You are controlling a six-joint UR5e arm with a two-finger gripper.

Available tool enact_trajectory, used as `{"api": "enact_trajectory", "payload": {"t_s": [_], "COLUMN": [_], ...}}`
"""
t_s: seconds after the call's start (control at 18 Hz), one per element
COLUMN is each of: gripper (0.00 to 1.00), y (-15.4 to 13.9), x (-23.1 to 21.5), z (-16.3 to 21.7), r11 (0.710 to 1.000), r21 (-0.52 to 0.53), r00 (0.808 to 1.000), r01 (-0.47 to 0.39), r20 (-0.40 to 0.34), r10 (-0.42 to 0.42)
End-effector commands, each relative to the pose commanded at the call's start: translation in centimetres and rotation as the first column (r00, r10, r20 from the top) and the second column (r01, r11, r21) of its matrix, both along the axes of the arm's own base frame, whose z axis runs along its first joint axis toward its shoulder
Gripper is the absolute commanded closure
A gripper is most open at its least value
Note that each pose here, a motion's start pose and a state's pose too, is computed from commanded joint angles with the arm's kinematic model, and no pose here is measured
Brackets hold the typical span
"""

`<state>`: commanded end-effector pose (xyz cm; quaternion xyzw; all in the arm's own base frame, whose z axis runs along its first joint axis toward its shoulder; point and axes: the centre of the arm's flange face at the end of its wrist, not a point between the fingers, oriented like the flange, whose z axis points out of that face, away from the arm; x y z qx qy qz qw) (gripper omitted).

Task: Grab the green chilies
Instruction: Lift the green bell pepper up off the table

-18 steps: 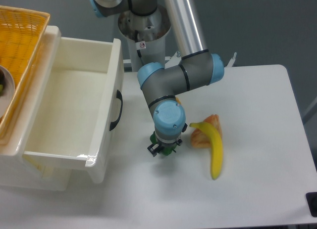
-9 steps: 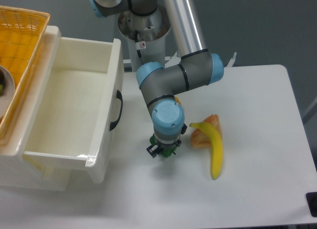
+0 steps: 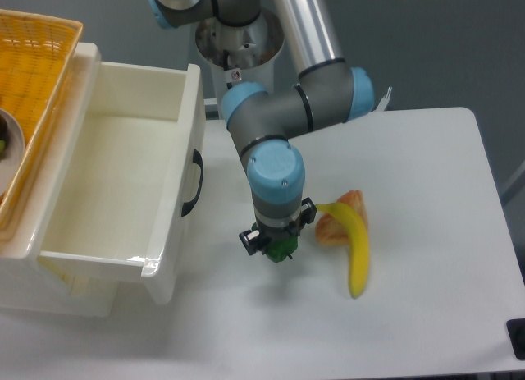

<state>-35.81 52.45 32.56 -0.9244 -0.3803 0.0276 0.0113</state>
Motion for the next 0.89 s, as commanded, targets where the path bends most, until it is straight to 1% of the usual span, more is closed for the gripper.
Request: {"api": "enact_trajectory", "payload": {"t_s": [0.11, 0.22, 0.33, 0.5, 0.61, 0.72, 0.83, 0.89], "gripper": [0.49, 0.49, 0.49, 0.49, 0.49, 0.5, 0.5, 0.5], "y": [-0.4, -0.9, -1.1, -1.2, -1.1, -0.8, -0.6, -0.4], "x": [0.3, 0.7, 1.0, 1.4, 1.9, 2.1, 2.4, 2.7], "z": [1.6, 2.5, 3.3, 4.4, 4.8, 5.0, 5.0, 4.8], "r11": [0.996, 0.987, 0.97, 0.929, 0.906, 0.875, 0.838, 0.827], "r21": [0.004, 0.003, -0.006, -0.01, -0.011, -0.016, -0.023, -0.026], "r00": [0.995, 0.986, 0.969, 0.928, 0.904, 0.873, 0.836, 0.825], "r01": [0.095, 0.161, 0.241, 0.369, 0.423, 0.484, 0.545, 0.562], "r20": [-0.017, -0.031, -0.047, -0.057, -0.061, -0.064, -0.061, -0.058], "r10": [-0.095, -0.161, -0.241, -0.369, -0.422, -0.484, -0.545, -0.562]}}
